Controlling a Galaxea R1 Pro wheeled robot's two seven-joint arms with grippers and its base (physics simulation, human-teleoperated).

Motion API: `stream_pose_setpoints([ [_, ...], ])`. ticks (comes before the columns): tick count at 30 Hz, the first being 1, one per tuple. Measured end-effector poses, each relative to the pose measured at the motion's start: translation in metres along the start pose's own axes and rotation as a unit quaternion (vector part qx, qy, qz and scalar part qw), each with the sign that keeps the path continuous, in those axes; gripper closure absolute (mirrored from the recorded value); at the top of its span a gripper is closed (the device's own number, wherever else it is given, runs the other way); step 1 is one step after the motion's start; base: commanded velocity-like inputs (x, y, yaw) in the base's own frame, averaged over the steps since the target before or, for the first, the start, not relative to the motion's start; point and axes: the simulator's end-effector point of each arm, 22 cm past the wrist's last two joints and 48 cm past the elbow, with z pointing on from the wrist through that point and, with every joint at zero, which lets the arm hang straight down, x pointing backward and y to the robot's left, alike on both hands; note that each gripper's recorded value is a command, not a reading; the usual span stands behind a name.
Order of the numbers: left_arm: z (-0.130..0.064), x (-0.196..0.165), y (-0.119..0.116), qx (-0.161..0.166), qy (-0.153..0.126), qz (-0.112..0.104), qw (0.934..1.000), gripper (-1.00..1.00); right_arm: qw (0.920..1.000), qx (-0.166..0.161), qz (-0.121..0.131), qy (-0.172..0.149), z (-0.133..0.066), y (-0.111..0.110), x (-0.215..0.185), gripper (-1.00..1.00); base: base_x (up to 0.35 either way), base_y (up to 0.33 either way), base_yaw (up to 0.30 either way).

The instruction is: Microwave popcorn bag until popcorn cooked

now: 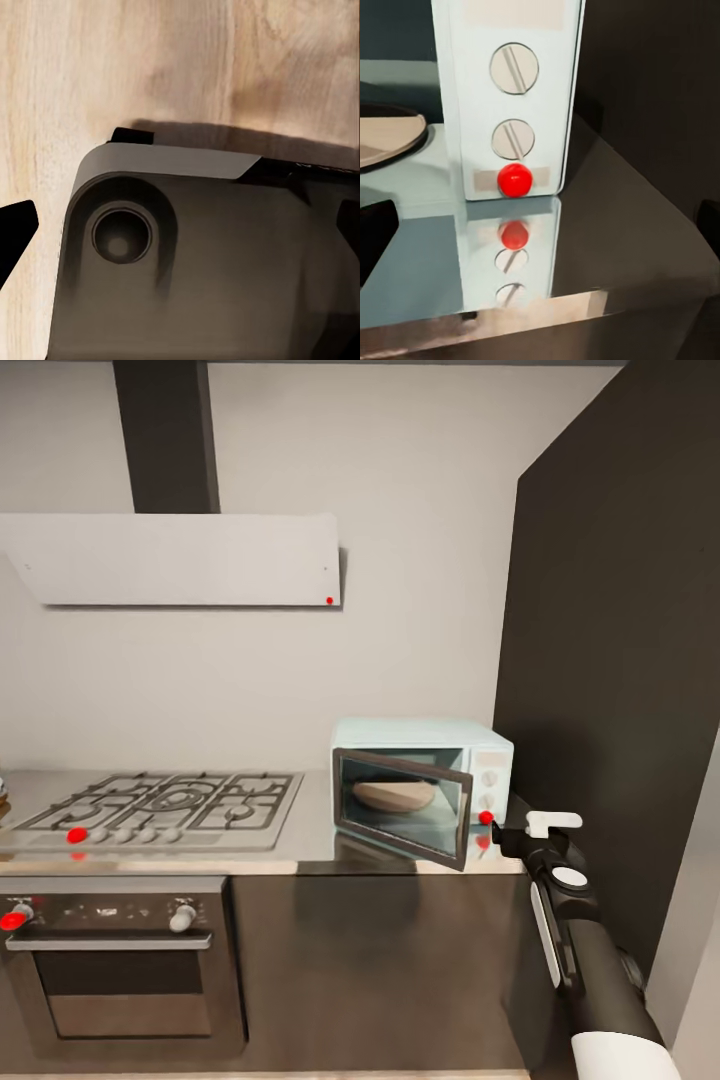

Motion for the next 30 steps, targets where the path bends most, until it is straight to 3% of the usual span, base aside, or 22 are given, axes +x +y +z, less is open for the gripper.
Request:
stream_pose_setpoints([
  [16,0.000,0.000,0.000,0.000,0.000,0.000,1.0000,-1.00,0.9999,-0.011,0.004,-0.001,0.001,0.008,0.001,-1.00,0.210,-0.120,0.000],
  [19,0.000,0.000,0.000,0.000,0.000,0.000,1.0000,-1.00,0.9998,-0.020,0.007,0.002,0.000,0.019,0.003,-1.00,0.035,-0.009,0.000],
  [23,0.000,0.000,0.000,0.000,0.000,0.000,1.0000,-1.00,0.9989,-0.046,-0.011,-0.003,-0.002,0.047,-0.001,-1.00,0.004,-0.001,0.000],
  [27,0.000,0.000,0.000,0.000,0.000,-0.001,1.0000,-1.00,0.9981,-0.061,-0.011,-0.003,-0.003,0.056,-0.001,-1.00,0.000,0.000,0.000],
  [30,0.000,0.000,0.000,0.000,0.000,-0.001,1.0000,-1.00,0.9943,-0.105,-0.016,-0.003,-0.006,0.074,0.000,-1.00,0.000,0.000,0.000],
])
